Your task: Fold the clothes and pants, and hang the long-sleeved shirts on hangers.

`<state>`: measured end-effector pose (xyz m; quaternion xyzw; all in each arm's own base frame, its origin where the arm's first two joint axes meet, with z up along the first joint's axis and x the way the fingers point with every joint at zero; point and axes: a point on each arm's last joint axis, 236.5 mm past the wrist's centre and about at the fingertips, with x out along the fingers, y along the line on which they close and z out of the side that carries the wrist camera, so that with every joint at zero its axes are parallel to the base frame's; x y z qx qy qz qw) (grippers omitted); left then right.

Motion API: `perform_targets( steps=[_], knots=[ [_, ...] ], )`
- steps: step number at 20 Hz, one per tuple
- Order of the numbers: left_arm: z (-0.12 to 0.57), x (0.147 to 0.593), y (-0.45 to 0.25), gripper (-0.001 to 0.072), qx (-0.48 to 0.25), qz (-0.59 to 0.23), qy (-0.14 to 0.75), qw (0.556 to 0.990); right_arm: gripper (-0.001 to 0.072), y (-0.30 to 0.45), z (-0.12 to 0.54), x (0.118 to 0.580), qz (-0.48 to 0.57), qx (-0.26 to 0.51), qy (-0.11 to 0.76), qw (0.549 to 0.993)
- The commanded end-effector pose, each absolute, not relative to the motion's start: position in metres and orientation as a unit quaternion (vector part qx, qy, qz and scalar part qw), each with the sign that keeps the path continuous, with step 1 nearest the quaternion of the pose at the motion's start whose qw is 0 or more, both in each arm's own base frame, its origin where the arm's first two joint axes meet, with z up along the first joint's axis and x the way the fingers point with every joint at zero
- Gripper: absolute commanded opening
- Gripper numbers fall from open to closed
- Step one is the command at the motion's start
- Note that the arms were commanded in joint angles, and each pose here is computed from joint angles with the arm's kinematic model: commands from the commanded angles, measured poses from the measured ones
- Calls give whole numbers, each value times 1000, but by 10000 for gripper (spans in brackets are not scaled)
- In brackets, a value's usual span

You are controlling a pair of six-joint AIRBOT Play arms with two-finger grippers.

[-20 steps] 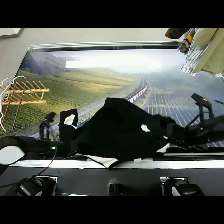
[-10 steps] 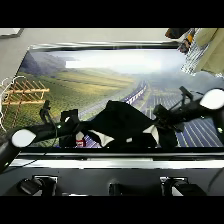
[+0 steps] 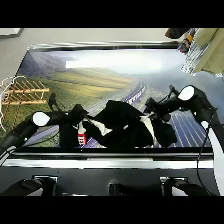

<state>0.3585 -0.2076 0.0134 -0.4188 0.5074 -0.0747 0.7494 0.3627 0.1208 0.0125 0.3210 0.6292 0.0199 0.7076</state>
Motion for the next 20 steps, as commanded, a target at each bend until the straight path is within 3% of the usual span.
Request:
perform_targets(
  steps=[1,4,7,15,20],
  knots=[
    [35,367,-196,347,-346,-126,510,778,435,105,47,375,62,236,581,776],
    [40,341,-174,348,-236,-133,545,794,459,100,93,354,88,196,546,810],
    [37,319,-175,347,-160,-134,559,803,459,101,100,345,91,192,546,811],
    [5,283,-241,347,-99,-145,586,791,456,172,18,350,62,111,608,784],
    [-14,280,-244,347,-94,-131,606,779,451,172,-20,351,31,89,636,766]
  ],
)
